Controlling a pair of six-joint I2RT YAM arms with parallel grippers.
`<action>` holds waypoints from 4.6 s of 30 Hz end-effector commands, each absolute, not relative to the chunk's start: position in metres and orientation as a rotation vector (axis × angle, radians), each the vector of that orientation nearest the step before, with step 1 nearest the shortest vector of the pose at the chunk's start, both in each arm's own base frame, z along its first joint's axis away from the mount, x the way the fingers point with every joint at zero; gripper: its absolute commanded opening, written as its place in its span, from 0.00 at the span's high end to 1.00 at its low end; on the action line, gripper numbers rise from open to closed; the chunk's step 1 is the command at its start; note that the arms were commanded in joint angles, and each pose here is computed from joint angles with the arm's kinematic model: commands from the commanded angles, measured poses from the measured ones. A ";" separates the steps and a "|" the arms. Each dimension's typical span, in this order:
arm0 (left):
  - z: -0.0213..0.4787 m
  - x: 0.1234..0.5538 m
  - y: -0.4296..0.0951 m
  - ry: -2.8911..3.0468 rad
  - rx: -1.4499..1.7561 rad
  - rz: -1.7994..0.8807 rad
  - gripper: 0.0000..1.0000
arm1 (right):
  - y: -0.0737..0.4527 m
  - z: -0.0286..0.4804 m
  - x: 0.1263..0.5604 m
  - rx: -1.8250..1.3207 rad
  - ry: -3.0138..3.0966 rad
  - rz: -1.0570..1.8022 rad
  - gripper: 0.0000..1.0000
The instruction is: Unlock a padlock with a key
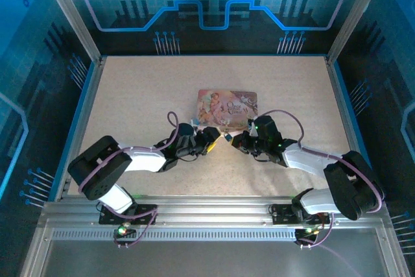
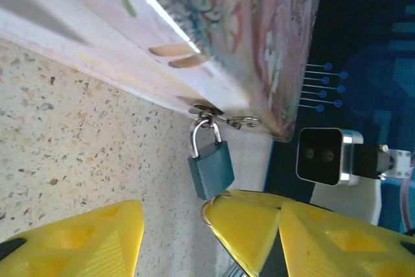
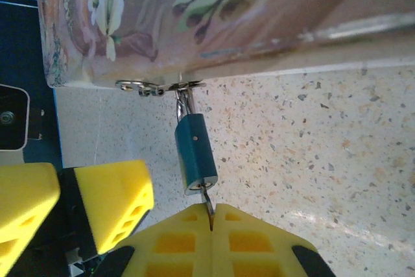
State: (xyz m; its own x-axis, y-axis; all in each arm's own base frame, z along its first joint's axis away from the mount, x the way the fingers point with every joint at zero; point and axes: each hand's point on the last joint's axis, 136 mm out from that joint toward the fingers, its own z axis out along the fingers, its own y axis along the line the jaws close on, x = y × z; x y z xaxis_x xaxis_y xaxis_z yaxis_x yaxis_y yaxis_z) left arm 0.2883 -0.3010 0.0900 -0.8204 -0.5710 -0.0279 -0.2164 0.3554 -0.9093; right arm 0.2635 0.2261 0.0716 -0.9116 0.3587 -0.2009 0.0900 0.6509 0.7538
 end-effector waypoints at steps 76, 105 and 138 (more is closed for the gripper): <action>0.075 0.311 -0.333 2.146 -0.996 -1.468 0.67 | 0.244 0.079 0.267 0.518 2.513 1.206 0.99; 0.090 0.314 -0.329 2.098 -0.981 -1.474 0.90 | 0.195 0.093 0.253 0.348 2.487 0.997 0.49; 0.091 0.313 -0.331 2.105 -0.975 -1.491 0.90 | 0.169 0.229 0.221 -1.064 1.720 0.337 0.00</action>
